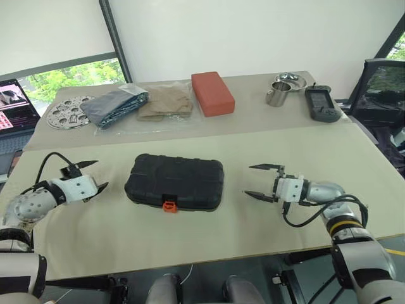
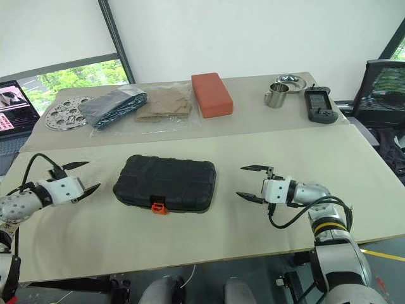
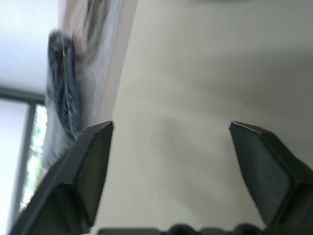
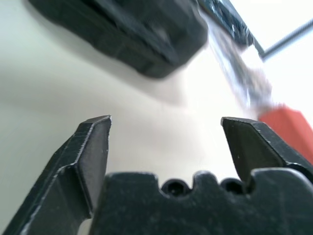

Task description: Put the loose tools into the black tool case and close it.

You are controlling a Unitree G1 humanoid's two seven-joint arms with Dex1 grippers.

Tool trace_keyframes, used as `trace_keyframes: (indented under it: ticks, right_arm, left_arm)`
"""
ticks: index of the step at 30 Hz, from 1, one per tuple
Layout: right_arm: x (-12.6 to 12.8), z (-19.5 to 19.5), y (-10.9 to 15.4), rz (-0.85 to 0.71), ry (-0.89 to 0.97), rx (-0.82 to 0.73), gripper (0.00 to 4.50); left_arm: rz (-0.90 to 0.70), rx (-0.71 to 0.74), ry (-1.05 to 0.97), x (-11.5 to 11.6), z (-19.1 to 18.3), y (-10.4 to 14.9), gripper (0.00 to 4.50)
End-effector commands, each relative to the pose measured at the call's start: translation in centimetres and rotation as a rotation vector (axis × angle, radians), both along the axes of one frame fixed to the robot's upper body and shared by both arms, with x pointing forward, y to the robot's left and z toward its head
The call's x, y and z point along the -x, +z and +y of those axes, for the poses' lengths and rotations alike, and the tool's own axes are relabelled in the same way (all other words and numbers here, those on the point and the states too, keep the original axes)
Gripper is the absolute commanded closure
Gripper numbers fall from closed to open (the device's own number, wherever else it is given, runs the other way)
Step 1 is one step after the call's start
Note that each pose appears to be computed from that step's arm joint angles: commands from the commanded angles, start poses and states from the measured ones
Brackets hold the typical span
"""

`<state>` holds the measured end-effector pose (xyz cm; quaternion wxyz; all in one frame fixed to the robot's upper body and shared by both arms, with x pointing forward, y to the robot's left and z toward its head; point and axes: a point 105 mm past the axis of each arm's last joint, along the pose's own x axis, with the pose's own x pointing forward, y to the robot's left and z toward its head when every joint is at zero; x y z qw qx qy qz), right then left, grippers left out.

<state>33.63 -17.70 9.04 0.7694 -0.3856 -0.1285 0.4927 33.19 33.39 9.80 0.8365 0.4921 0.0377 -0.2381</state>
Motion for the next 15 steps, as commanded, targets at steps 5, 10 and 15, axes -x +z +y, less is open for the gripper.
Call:
trace_keyframes:
  ticks: [5,10,15]
  right_arm:
    - [3.9,3.3,0.2,0.464,0.046,-0.196,0.32]
    - [7.1,5.7,0.3,0.689,0.082,-0.205,1.12]
    - [9.1,8.2,0.2,0.808,0.125,-0.201,2.87]
  left_arm:
    - [0.237,0.452,0.03,-0.3,-1.0,-1.5,0.54]
    - [0.43,0.574,-0.107,-0.1,-4.3,-2.5,0.49]
    - [0.49,0.575,-0.224,-0.5,-7.6,-2.3,0.74]
